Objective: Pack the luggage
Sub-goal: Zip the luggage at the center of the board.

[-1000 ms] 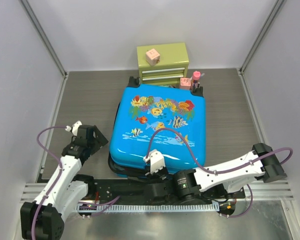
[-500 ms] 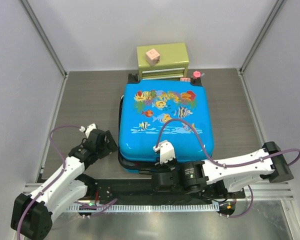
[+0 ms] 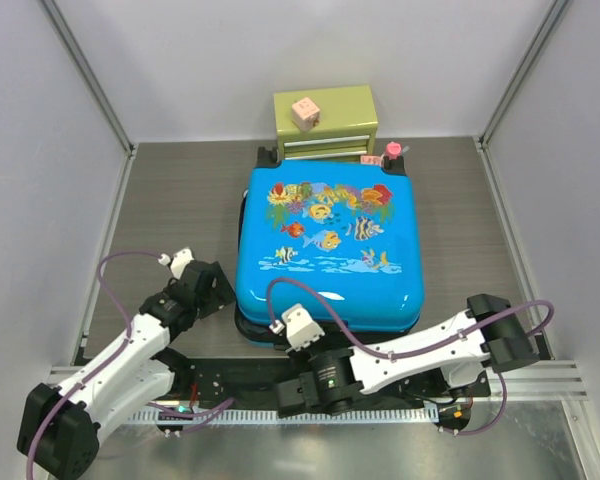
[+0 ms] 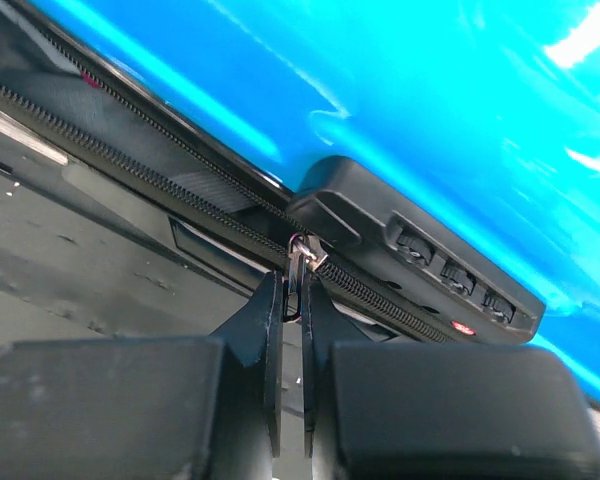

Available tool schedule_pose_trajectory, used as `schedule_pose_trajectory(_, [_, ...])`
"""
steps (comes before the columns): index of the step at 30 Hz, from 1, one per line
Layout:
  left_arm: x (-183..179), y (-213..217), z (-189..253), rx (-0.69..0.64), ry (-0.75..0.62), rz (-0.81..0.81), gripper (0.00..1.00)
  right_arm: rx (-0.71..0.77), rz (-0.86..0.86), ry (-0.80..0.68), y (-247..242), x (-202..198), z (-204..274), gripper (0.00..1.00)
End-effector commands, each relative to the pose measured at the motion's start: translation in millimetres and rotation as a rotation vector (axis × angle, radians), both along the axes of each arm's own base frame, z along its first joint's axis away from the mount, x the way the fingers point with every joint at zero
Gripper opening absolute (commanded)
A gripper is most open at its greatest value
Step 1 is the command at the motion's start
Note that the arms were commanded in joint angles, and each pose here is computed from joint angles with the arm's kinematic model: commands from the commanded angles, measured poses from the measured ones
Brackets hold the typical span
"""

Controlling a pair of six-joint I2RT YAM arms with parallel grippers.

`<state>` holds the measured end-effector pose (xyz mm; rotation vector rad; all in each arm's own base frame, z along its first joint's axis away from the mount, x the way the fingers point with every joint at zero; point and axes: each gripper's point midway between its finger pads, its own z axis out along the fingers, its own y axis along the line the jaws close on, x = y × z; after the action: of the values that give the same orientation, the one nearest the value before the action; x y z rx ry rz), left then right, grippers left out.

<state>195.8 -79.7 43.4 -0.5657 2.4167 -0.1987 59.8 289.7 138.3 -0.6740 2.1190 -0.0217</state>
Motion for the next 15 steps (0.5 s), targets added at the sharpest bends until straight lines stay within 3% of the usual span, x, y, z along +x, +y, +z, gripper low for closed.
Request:
schedule_pose_trajectory(1, [9, -38, 15, -0.13, -0.052, -0.084, 0.99, 0.549, -0.03, -0.049, 109, -17, 94, 0.01])
schedule_pose_trajectory(15, [7, -48, 19, -0.155, -0.066, -0.088, 0.99, 0.586, 0.01, -0.097, 142, -16, 121, 0.01])
